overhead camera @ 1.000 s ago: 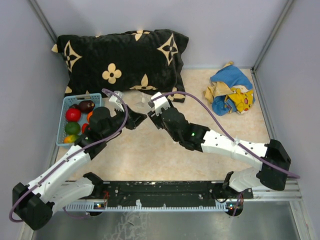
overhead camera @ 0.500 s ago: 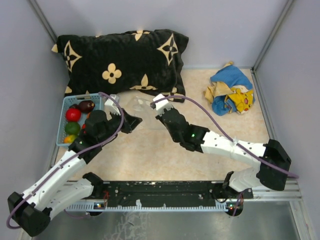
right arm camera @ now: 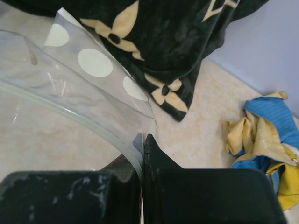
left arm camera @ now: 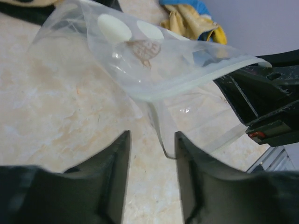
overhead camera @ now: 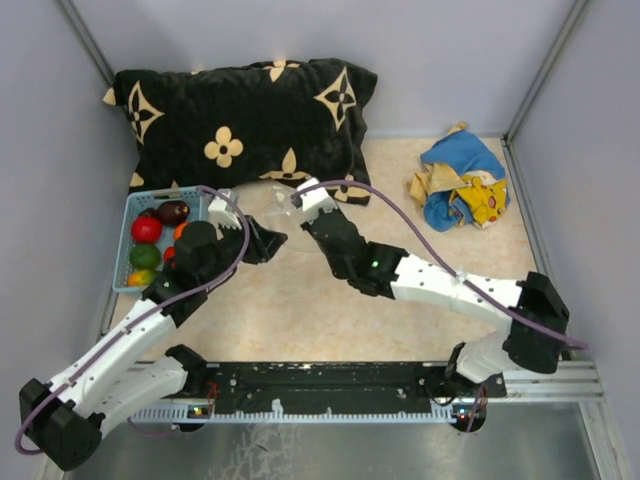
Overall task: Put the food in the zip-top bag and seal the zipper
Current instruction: Open the zipper of the food storage bag, then pick up the fake fruit from the bin, then place the fake fruit in the zipper food storage bag.
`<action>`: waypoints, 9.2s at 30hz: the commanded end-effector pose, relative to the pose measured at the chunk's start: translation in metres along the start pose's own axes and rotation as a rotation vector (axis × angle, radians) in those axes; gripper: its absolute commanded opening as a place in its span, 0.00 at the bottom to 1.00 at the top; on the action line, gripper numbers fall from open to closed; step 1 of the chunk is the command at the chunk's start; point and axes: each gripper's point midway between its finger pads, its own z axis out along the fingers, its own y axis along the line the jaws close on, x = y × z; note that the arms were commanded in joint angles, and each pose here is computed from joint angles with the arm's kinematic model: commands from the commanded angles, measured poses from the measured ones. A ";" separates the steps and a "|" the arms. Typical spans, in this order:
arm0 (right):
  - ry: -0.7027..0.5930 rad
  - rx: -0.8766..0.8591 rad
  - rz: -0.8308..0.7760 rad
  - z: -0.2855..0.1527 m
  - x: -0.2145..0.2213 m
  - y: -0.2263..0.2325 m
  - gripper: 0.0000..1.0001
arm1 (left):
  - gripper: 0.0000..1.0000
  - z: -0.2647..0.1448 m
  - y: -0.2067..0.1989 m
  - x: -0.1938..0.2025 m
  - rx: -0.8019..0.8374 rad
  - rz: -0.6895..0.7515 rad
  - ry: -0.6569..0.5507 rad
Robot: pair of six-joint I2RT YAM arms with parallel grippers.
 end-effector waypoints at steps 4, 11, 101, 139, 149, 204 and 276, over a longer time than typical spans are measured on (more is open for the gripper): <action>0.040 -0.003 0.209 0.011 0.008 0.041 0.00 | 0.70 0.003 0.012 0.026 -0.008 -0.151 -0.013; 0.048 -0.058 0.293 0.021 0.005 0.073 0.00 | 0.74 -0.007 0.041 0.051 -0.103 -0.213 -0.028; 0.216 -0.017 0.042 -0.009 0.029 0.020 0.43 | 0.00 0.034 0.026 0.058 -0.032 -0.206 0.073; 0.153 0.056 0.126 -0.037 0.034 -0.018 0.00 | 0.00 0.044 0.030 0.066 -0.050 -0.287 0.126; 0.243 0.034 0.123 -0.035 0.028 -0.009 0.00 | 0.08 0.058 0.022 0.072 -0.012 -0.205 0.228; 0.391 -0.030 0.375 0.055 0.078 0.058 0.00 | 0.85 -0.112 0.325 0.008 -1.200 -0.126 0.197; 0.456 -0.095 0.426 0.050 0.068 0.073 0.00 | 0.45 -0.042 0.151 -0.031 -0.285 -0.331 -0.010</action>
